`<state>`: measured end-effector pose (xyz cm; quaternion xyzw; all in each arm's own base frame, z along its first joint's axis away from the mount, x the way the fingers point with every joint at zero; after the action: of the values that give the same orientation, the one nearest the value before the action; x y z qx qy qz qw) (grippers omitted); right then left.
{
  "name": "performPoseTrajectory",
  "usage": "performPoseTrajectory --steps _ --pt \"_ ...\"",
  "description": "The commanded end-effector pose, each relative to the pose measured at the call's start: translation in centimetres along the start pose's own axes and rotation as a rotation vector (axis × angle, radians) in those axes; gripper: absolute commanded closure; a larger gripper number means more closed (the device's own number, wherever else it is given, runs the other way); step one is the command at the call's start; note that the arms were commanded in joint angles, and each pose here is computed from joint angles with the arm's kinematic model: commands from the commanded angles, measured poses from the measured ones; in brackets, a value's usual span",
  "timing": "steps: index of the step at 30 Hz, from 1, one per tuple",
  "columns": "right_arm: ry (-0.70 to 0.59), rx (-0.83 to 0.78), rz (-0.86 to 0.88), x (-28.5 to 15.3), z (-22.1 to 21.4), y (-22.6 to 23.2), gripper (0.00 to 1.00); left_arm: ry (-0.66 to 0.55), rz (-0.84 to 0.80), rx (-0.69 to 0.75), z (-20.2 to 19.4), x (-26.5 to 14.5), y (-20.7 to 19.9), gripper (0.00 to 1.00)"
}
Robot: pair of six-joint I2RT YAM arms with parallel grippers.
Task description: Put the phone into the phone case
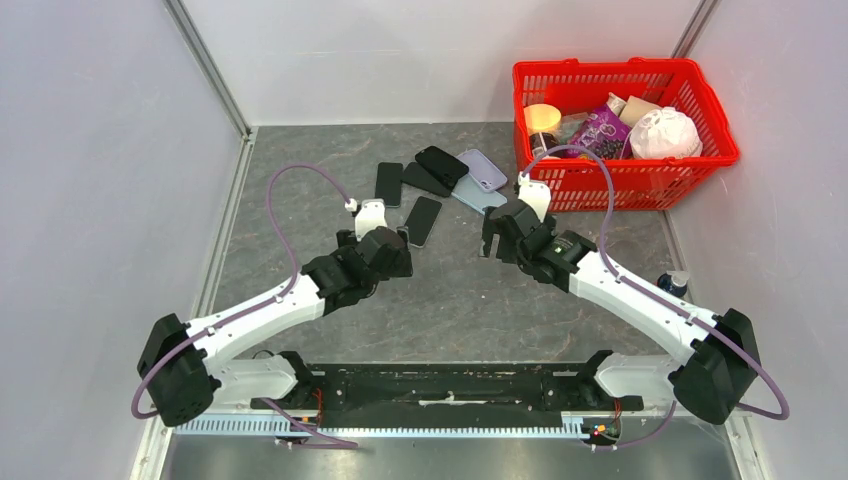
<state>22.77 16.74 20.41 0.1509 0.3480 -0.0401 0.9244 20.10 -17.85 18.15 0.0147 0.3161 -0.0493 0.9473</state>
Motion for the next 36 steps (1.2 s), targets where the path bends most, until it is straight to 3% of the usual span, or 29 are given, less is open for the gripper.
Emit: performPoseTrajectory --steps 1,8,14,24,36 --pt "-0.032 0.020 0.041 -0.5 1.5 1.1 0.01 -0.064 0.042 -0.029 1.7 -0.1 0.0 0.00" --pt "-0.034 0.007 0.042 -1.1 2.1 1.3 0.01 -0.103 0.001 0.082 2.6 1.6 -1.4 0.00" --pt "-0.041 -0.008 0.047 -1.7 2.9 1.4 0.01 -0.023 0.011 0.265 3.7 7.4 -4.3 0.00" --pt "-0.045 -0.027 0.070 -3.2 3.6 1.2 0.01 0.106 -0.095 0.320 4.6 16.5 -5.8 0.00" --pt "-0.056 -0.062 0.069 -3.7 3.9 0.7 0.01 0.236 -0.154 0.333 3.1 20.7 -5.5 0.01"
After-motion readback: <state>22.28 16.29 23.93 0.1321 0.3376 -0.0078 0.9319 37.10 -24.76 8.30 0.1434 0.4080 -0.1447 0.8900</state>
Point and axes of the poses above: each gripper's point midway between its finger pads, its own x axis out along the fingers, its own y axis along the line the jaws close on, z = x × y, the point moved 7 cm from there along -x, back along the fingers, and after that the axes turned 9 degrees about x, right-handed, at the moved point
